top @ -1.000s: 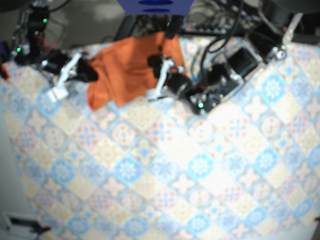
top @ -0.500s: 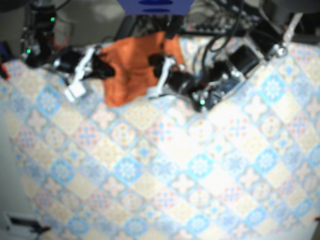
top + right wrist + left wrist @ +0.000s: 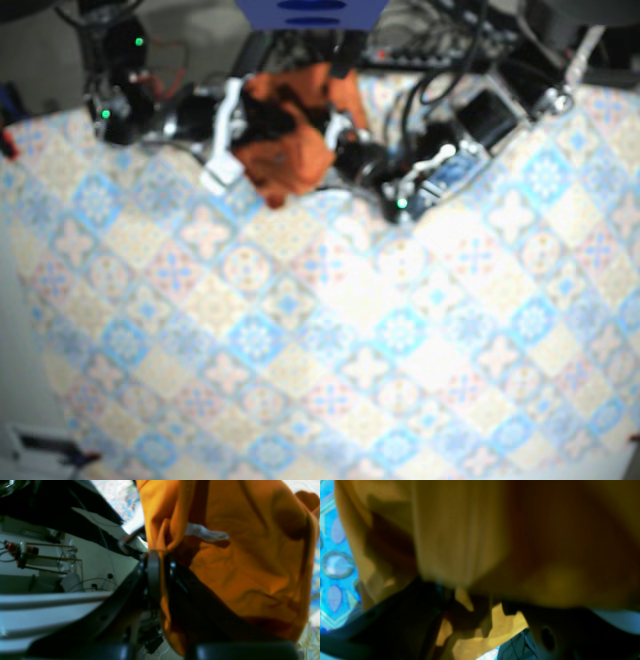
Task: Fold the T-shirt properly
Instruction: 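Fold the held shirt end over the bundle with the right gripper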
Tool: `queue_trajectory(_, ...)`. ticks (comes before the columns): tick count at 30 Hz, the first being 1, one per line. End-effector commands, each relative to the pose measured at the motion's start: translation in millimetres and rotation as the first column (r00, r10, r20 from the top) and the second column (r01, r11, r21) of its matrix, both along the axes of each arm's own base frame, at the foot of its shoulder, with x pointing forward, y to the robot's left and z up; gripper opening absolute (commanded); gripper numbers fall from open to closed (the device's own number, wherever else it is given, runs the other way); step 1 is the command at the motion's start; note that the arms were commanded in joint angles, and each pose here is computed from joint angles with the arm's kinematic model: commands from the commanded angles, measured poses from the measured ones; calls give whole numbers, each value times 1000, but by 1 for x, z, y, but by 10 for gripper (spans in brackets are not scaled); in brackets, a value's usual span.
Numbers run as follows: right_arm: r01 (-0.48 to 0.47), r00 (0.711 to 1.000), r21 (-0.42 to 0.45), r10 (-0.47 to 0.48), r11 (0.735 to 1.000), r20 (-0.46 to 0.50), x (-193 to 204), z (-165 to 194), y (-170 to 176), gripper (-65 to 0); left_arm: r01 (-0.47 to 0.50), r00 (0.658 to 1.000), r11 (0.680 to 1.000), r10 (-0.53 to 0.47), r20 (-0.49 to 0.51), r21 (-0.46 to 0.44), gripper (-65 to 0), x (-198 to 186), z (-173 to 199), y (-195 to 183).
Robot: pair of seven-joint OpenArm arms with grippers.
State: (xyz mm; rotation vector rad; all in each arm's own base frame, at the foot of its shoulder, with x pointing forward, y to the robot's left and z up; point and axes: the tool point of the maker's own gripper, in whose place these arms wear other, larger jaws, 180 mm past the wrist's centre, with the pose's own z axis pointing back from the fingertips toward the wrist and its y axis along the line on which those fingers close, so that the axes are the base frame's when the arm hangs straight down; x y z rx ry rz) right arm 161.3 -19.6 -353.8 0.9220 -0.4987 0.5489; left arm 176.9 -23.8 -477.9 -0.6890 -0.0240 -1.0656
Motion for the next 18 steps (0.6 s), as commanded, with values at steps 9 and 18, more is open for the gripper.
queue_trajectory(9, 17, 999, 29, -18, 999, 43, 14, 12, -1, -650, 39, 998, 981, -47, 37, 191, -365, 0, -22, 39)
queue_trajectory(18, 19, 999, 29, -21, 999, 43, 15, 12, -1, -650, -35, 997, 986, 24, 69, 162, -365, 23, -12, 41)
